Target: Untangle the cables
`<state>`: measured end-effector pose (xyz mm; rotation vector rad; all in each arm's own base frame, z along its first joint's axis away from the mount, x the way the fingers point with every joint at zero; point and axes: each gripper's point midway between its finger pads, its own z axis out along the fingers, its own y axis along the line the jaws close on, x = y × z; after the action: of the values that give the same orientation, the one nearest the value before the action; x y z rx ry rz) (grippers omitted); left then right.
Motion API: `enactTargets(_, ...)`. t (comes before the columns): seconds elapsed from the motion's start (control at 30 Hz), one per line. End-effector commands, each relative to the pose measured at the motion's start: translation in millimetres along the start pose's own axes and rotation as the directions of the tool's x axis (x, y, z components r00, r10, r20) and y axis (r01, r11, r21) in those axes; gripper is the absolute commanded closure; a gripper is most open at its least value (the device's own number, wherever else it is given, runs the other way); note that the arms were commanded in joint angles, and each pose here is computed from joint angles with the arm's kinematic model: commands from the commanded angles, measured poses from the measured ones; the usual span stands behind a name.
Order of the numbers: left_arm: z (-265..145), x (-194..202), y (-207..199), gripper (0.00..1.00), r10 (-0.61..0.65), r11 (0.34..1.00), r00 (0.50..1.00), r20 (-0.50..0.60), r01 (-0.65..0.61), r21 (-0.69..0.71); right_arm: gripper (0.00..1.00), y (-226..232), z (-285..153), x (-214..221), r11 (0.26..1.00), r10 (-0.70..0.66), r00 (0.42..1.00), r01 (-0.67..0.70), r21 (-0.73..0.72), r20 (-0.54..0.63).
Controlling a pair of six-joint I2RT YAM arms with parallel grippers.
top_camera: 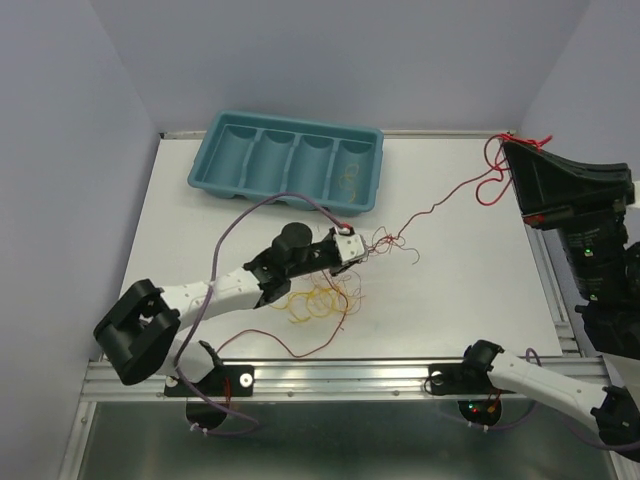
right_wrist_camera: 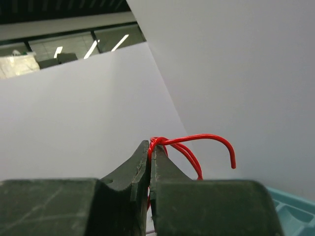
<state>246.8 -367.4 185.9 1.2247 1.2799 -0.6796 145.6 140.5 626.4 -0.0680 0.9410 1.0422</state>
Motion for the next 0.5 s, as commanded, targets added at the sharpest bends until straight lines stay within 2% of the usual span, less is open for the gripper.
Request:
enactTargets(0.0, -28.5, -15.8, -1.9, 0.57, 0.053, 0.999, 0.998, 0.024, -0.053, -0.010, 0.99, -12.1, -9.5, -23.9, 0.998, -0.003, 0.991, -0.005, 0.058, 0.133)
enactTargets(0.1, -48.6, -35.8, -0.2, 0.60, 0.095, 0.995, 0.992, 0.078, -0.092, -0.039, 0.99, -22.6, -6.1, -8.9, 0.995, -0.019, 0.994, 0.008, 0.096, 0.108)
enactTargets(0.13, -51.9, -38.8, -0.6, 0.68, 0.102, 0.994, 0.991, 0.088, -0.098, -0.043, 0.99, -23.0, -6.0, -7.4, 0.995, -0.020, 0.994, 0.010, 0.095, 0.106)
enactTargets(0.17, -54.4, -40.3, -1.5, 0.80, 0.107, 0.994, 0.990, 0.094, -0.103, -0.043, 0.99, -23.7, -5.4, -4.5, 0.995, -0.021, 0.995, 0.012, 0.096, 0.100)
enactTargets(0.33, -68.8, -48.9, 5.0, 0.78, 0.129, 0.989, 0.986, 0.105, -0.121, -0.084, 0.99, -40.1, -13.2, -4.4, 0.985, -0.029, 0.993, 0.008, 0.174, 0.118)
enactTargets(0.4, -74.1, -52.1, 9.7, 0.98, 0.132, 0.987, 0.985, 0.112, -0.121, -0.106, 0.99, -51.5, -19.0, 0.5, 0.975, -0.039, 0.992, 0.012, 0.223, 0.117)
enactTargets(0.47, -75.8, -52.3, 14.0, 1.00, 0.126, 0.986, 0.986, 0.111, -0.113, -0.119, 1.00, -55.5, -28.0, -4.1, 0.970, -0.043, 0.990, 0.010, 0.241, 0.133)
